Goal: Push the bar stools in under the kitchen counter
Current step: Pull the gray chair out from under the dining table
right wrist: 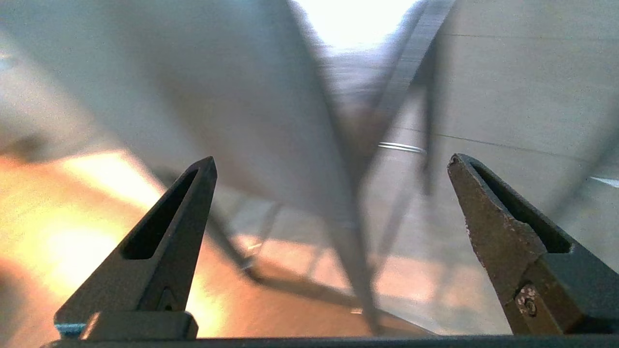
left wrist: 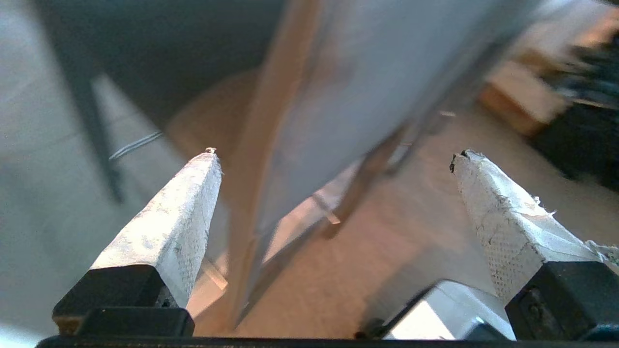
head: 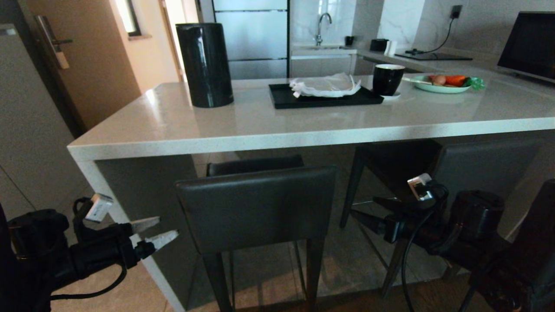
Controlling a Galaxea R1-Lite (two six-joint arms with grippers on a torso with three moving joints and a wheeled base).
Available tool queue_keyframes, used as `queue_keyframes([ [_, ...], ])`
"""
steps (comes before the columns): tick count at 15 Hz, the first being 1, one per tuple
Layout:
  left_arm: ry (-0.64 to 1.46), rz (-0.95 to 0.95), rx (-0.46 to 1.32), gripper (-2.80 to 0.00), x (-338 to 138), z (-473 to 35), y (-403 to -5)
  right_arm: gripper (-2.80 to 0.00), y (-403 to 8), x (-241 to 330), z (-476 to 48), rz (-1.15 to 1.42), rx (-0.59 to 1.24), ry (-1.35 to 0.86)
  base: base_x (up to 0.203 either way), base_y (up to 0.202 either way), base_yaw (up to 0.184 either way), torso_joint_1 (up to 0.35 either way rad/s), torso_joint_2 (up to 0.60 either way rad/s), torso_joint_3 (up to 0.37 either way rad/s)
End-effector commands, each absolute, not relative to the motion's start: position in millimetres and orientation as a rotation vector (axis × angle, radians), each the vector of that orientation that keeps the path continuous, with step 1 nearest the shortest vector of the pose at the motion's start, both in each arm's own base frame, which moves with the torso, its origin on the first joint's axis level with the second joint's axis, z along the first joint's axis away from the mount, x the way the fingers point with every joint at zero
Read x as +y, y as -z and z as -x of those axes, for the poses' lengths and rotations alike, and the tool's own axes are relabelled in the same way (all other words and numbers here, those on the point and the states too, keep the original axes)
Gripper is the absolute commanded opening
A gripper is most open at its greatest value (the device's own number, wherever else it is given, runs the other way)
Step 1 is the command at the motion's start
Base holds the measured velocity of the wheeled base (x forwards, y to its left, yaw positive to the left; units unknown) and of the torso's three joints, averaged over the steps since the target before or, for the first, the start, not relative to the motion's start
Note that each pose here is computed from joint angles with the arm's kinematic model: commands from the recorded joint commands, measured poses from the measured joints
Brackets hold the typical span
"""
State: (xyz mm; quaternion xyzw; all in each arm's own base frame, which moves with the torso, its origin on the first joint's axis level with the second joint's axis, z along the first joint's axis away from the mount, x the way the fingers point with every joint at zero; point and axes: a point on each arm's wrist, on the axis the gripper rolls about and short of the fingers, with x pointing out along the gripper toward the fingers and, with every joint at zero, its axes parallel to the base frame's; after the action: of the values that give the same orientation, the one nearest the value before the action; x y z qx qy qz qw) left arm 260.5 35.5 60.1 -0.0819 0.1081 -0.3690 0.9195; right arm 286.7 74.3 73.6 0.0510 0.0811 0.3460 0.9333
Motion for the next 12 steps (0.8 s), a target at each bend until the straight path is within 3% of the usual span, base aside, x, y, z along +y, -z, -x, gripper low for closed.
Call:
queue_keyframes([
  [1,0.835,0.165,0.204,0.00,36,-270,-58,0.00,-75,69,-292,-0.109,0.149,-0.811,0.000,0.000,0.000,0.000,0.00,0.000],
  [12,0.975,0.150,0.159,0.00,51,-328,-29,0.00,-59,64,-356,-0.084,0.063,-1.059,0.000,0.000,0.000,0.000,0.00,0.000],
])
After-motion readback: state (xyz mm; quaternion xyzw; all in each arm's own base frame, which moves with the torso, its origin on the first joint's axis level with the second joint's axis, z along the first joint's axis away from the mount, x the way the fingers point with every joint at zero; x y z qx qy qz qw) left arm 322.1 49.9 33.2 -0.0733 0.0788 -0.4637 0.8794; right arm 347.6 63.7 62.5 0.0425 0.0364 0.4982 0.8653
